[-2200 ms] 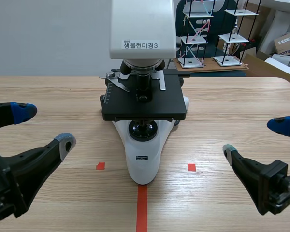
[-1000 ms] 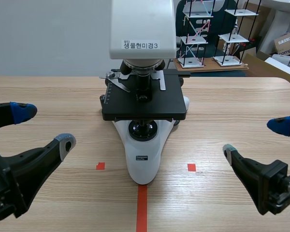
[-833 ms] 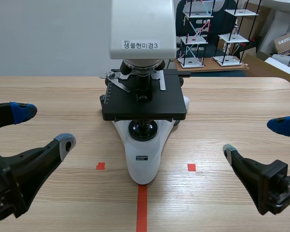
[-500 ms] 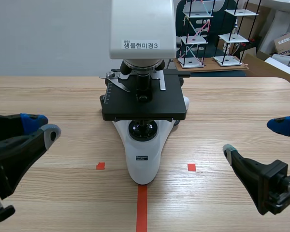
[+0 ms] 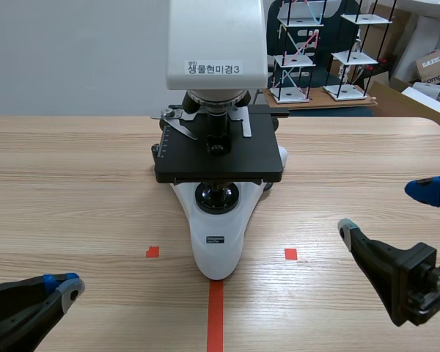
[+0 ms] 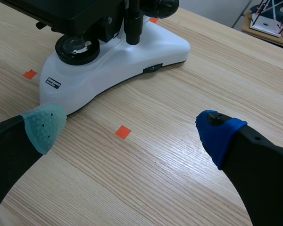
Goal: Point at the diaphragm
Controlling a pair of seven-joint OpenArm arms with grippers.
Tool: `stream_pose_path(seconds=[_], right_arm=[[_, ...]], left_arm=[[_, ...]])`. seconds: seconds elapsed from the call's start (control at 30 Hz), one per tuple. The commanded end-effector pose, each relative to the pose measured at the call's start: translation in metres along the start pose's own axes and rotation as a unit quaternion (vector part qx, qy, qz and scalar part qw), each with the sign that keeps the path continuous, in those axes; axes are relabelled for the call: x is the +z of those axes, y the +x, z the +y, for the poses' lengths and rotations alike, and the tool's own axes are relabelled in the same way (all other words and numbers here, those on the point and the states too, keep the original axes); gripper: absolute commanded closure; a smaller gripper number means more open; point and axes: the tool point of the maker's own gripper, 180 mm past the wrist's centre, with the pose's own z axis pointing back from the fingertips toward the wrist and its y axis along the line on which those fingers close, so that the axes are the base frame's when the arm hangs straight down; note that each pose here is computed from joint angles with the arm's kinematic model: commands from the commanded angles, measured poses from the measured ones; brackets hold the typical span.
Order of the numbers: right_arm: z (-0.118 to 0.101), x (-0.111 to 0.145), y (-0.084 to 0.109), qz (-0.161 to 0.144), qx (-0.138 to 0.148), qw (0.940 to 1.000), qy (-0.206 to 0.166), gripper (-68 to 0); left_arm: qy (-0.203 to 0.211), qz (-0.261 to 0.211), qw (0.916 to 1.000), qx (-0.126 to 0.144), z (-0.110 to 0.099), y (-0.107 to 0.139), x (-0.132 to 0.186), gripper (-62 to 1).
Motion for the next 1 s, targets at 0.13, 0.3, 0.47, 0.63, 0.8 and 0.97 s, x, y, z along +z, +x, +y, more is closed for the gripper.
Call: stream_pose_path(seconds=[0.13, 0.3, 0.47, 0.63, 0.8, 0.97], right_arm=[[-0.001, 0.0, 0.01, -0.016, 0.003, 0.9999, 0.0, -60.4], [-0.001, 0.0, 0.01, -0.016, 0.003, 0.9999, 0.0, -60.4], [-0.001, 0.0, 0.01, -0.016, 0.003, 0.9999, 0.0, -60.4], [-0.001, 0.0, 0.01, -0.016, 0.003, 0.9999, 0.0, -60.4], [-0.001, 0.0, 0.01, -0.016, 0.003, 0.9999, 0.0, -60.4], [-0.001, 0.0, 0.01, -0.016, 0.003, 0.9999, 0.0, -60.4]], left_arm=[[-0.022, -0.042, 0.9978, -0.046, 0.011, 0.01, -0.02, -1.7], [-0.049, -0.061, 0.9953, -0.057, 0.008, -0.001, -0.028, -1.7], [-0.065, -0.072, 0.9942, -0.046, 0.002, -0.011, -0.04, -1.7], [-0.083, -0.093, 0.9914, -0.041, -0.004, -0.013, -0.051, -1.7], [-0.082, -0.116, 0.9894, -0.03, -0.001, -0.019, -0.064, -1.7], [-0.076, -0.14, 0.9868, -0.027, -0.001, -0.025, -0.078, -1.7]])
